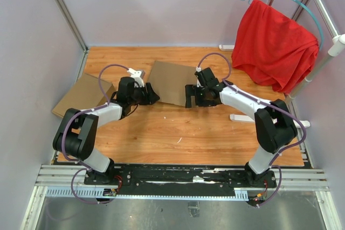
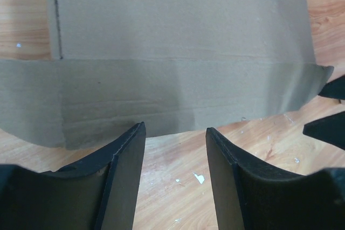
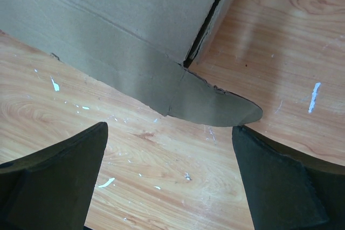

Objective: Fold the paper box

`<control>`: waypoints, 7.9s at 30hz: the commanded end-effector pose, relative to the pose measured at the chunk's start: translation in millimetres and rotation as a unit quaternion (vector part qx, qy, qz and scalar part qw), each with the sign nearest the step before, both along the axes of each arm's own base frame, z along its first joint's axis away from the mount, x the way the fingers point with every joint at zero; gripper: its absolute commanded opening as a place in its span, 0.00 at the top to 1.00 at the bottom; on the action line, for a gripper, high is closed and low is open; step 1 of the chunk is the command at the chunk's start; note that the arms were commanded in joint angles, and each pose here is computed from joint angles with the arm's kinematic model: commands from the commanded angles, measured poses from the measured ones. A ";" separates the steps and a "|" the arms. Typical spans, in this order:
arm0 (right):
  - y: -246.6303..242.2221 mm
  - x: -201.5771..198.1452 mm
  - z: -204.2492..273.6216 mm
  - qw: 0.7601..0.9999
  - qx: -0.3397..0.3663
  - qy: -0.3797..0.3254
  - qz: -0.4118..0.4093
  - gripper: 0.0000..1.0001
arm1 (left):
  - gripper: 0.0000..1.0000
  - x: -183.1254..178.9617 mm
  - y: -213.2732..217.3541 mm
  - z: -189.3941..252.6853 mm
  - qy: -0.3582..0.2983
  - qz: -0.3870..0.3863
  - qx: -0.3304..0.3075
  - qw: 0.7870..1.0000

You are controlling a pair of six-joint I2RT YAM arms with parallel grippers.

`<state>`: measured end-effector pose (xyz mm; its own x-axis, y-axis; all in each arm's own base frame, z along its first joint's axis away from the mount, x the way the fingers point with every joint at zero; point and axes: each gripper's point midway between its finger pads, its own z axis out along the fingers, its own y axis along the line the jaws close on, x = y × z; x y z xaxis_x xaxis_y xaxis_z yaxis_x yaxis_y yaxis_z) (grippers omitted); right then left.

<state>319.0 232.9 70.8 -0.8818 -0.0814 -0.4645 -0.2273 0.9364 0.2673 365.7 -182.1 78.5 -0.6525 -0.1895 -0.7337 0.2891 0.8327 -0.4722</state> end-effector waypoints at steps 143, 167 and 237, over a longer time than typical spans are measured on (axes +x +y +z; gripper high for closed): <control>4.2 78.8 21.8 0.998 0.033 -0.010 0.052 0.06 | 0.32 45.8 -3.9 30.0 0.040 0.014 0.017 0.999; 11.0 74.5 43.7 0.997 0.058 0.001 0.057 0.10 | 0.33 45.4 -4.7 33.6 0.066 0.016 0.021 0.997; -24.0 91.3 7.5 0.997 -0.013 -0.060 0.042 0.10 | 0.37 54.8 28.8 -36.2 0.055 0.113 0.091 0.988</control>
<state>406.2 215.5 46.6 -0.8641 -0.1502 -0.4803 -0.2937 0.9256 0.2389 413.6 -154.7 42.8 -0.7315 -0.2009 -0.6516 0.0531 0.9359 -0.3482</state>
